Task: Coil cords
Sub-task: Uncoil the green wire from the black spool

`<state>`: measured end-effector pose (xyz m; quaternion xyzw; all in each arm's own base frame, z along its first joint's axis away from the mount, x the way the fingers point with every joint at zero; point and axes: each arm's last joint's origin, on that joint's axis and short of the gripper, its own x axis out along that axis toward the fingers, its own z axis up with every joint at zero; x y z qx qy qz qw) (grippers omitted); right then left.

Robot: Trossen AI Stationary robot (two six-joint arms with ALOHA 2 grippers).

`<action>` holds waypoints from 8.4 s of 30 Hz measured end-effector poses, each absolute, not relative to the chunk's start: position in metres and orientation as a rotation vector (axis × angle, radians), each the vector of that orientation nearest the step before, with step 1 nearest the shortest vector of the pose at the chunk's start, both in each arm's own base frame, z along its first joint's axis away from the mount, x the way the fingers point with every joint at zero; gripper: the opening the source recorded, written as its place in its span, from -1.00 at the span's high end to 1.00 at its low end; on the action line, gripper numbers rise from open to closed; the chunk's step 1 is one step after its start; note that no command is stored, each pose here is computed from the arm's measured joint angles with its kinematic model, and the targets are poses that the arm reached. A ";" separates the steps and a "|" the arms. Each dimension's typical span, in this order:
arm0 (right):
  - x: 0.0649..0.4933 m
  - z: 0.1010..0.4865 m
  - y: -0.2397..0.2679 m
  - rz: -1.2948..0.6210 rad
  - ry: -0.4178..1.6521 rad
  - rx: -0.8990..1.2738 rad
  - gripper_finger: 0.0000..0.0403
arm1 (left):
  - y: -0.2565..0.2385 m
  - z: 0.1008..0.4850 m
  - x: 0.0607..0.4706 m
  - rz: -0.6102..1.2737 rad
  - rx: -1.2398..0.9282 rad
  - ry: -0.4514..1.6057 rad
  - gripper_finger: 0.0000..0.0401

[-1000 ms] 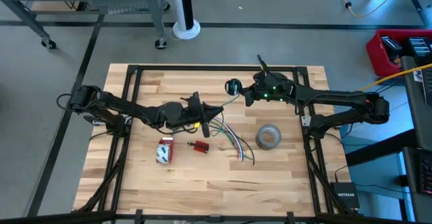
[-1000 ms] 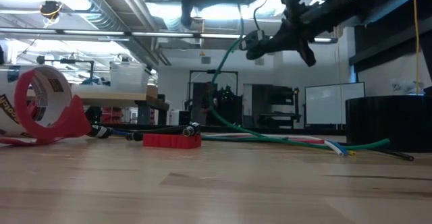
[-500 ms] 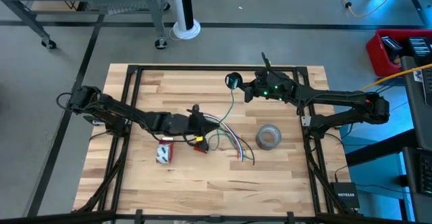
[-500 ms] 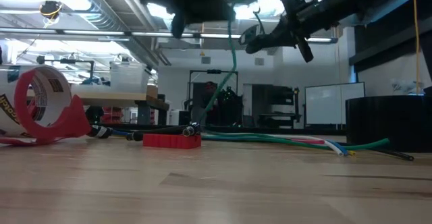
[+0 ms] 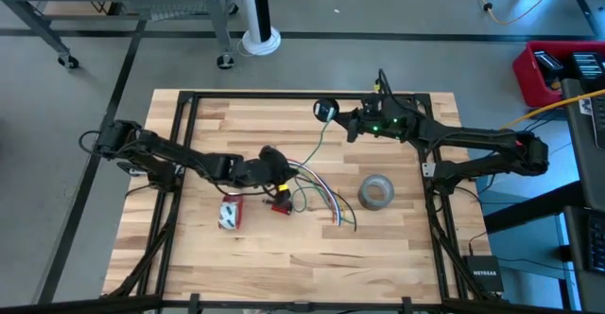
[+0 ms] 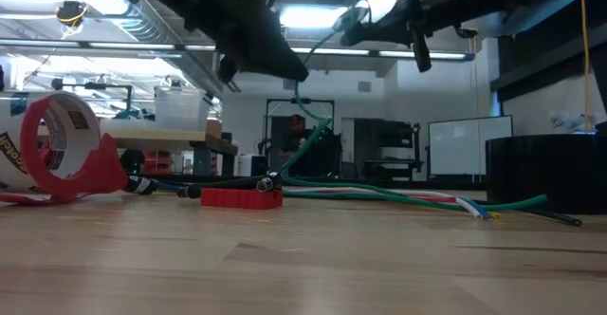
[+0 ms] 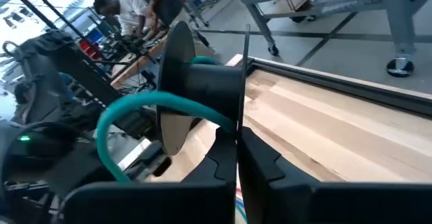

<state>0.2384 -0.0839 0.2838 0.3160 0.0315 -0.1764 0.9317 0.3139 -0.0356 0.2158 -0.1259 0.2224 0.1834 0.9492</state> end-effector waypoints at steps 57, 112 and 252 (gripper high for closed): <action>0.234 0.271 -0.070 -0.017 0.323 0.679 0.98 | 0.040 0.261 0.312 0.445 -0.139 0.169 0.64; 0.242 0.281 -0.074 0.030 0.188 0.564 0.96 | 0.038 0.275 0.327 0.254 -0.127 -0.098 0.98; 0.241 0.276 -0.073 0.023 0.238 0.514 0.44 | 0.025 0.256 0.326 0.010 0.097 0.097 1.00</action>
